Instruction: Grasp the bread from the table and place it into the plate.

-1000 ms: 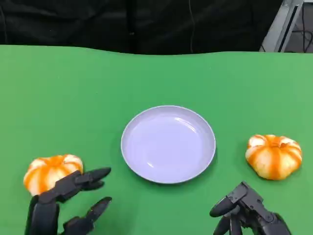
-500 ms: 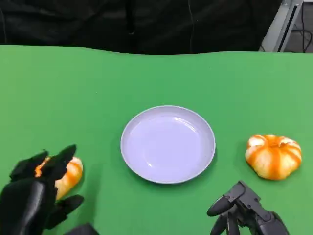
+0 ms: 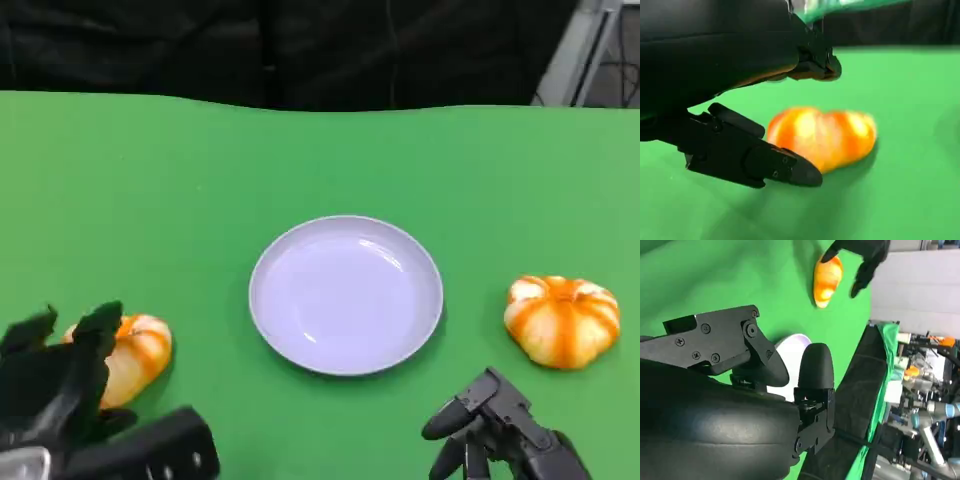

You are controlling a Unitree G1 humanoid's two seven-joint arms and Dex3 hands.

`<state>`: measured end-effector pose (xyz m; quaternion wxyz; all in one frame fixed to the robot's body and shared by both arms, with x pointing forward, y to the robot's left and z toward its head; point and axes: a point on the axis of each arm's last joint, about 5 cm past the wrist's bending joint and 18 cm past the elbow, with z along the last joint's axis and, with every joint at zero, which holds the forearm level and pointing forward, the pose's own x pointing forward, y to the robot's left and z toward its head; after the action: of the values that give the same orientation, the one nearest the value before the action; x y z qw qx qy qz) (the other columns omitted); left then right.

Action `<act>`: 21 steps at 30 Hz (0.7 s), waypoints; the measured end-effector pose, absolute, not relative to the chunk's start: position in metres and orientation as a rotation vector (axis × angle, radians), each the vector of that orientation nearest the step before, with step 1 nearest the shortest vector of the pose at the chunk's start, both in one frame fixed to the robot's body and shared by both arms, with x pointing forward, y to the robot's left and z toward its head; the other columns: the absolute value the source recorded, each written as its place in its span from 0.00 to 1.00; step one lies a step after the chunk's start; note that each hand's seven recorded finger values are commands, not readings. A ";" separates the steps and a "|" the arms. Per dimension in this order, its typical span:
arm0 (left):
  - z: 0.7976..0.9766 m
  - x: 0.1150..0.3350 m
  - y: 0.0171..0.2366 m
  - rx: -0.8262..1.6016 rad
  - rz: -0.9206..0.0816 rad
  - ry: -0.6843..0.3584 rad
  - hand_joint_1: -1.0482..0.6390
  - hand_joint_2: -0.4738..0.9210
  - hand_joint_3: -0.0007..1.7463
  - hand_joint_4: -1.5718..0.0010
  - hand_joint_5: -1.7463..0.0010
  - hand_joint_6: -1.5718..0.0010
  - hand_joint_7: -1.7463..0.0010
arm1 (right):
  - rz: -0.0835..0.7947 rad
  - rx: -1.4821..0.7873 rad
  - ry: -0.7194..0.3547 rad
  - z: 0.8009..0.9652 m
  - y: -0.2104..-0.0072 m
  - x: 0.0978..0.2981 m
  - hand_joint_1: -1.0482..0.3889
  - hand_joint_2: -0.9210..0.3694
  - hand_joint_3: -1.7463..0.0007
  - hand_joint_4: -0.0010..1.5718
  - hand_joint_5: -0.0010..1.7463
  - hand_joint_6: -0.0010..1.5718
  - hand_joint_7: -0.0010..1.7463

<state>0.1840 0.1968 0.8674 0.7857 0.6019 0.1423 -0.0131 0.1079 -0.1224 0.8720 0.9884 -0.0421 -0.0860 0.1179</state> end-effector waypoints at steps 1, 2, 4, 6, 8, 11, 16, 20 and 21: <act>0.865 0.190 0.200 1.293 -0.064 0.370 0.37 1.00 0.11 0.68 0.87 0.68 0.97 | 0.236 -0.083 -0.173 0.872 -0.122 0.108 0.68 0.00 0.31 0.26 1.00 0.13 1.00; 0.864 0.194 0.203 1.287 -0.082 0.408 0.37 1.00 0.12 0.61 0.84 0.63 0.95 | 0.235 -0.083 -0.169 0.872 -0.122 0.107 0.69 0.00 0.31 0.26 1.00 0.13 1.00; 0.865 0.202 0.205 1.275 -0.100 0.414 0.40 1.00 0.16 0.56 0.57 0.48 0.96 | 0.234 -0.083 -0.159 0.872 -0.123 0.107 0.69 0.00 0.31 0.26 1.00 0.13 1.00; 0.863 0.206 0.207 1.244 -0.115 0.393 0.40 1.00 0.16 0.57 0.34 0.36 0.92 | 0.234 -0.082 -0.159 0.872 -0.122 0.107 0.69 0.00 0.31 0.26 1.00 0.13 1.00; 0.860 0.208 0.211 1.220 -0.114 0.353 0.39 1.00 0.17 0.56 0.22 0.36 0.72 | 0.233 -0.082 -0.161 0.872 -0.122 0.107 0.69 0.00 0.31 0.26 1.00 0.13 1.00; 0.855 0.208 0.216 1.195 -0.109 0.302 0.40 0.97 0.19 0.53 0.03 0.45 0.34 | 0.234 -0.083 -0.164 0.872 -0.122 0.108 0.70 0.00 0.31 0.25 1.00 0.13 1.00; 0.847 0.204 0.216 1.181 -0.065 0.193 0.45 0.76 0.58 0.45 0.00 0.56 0.01 | 0.233 -0.083 -0.162 0.872 -0.122 0.108 0.69 0.00 0.32 0.25 1.00 0.13 1.00; 0.842 0.199 0.210 1.122 0.027 -0.074 0.46 0.75 0.67 0.50 0.00 0.60 0.00 | 0.231 -0.084 -0.163 0.872 -0.122 0.108 0.69 0.00 0.32 0.26 1.00 0.13 1.00; 0.843 0.198 0.209 1.110 0.052 -0.128 0.46 0.75 0.67 0.51 0.00 0.61 0.00 | 0.231 -0.084 -0.162 0.872 -0.122 0.108 0.70 0.00 0.31 0.26 1.00 0.13 1.00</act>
<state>0.1984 0.2091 0.8426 0.8477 0.5264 -0.0606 0.0247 0.1081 -0.1215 0.8725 0.9892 -0.0419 -0.0809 0.1149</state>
